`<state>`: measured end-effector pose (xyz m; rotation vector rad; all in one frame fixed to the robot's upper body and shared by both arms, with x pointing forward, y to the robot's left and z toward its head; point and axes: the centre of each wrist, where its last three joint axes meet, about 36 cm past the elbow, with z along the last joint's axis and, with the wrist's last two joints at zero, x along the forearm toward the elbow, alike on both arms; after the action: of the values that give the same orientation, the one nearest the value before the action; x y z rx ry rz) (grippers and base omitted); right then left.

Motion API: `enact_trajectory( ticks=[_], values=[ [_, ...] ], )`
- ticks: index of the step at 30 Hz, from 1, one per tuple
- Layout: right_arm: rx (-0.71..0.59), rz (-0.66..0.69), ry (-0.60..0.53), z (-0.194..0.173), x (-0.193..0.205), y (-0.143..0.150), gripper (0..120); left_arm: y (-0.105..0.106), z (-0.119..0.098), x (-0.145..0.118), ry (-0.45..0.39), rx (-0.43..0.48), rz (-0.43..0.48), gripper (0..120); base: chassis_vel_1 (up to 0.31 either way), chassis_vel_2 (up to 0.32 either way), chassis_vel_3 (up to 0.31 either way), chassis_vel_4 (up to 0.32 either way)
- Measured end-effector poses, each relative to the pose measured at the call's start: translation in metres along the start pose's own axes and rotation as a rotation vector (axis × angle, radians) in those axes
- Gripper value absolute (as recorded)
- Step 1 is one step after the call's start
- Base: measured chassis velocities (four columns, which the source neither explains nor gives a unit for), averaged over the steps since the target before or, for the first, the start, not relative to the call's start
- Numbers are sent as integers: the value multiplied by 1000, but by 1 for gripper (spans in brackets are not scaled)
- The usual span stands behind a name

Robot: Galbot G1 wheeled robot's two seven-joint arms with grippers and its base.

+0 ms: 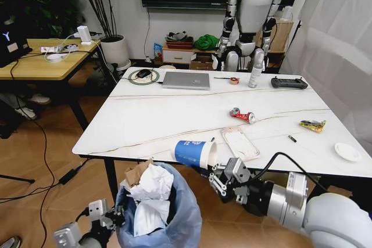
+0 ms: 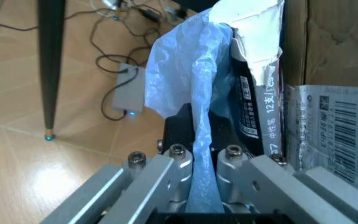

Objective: Pick up the trash bin and place the trash from the table into it.

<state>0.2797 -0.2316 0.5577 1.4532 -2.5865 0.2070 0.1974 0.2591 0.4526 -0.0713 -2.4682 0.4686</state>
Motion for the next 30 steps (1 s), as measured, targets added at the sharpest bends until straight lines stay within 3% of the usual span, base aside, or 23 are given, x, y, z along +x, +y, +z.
enact_trajectory(
  ticks=[12, 15, 21, 30],
  values=[
    [38, -110, 16, 11, -8, -5, 0, 9, -30, -11, 86, -173, 120, 0, 0, 0, 0, 0],
    [35, -110, 41, 15, -10, -5, 0, 10, -33, -15, 91, -178, 128, 0, 0, 0, 0, 0],
    [-95, -93, 78, 37, -24, 3, 0, 11, -38, -20, 83, -172, 136, 0, 0, 0, 0, 0],
    [-222, -152, 41, 47, -68, 18, 0, 12, -46, -24, 60, -162, 135, 0, 0, 0, 0, 0]
  ],
)
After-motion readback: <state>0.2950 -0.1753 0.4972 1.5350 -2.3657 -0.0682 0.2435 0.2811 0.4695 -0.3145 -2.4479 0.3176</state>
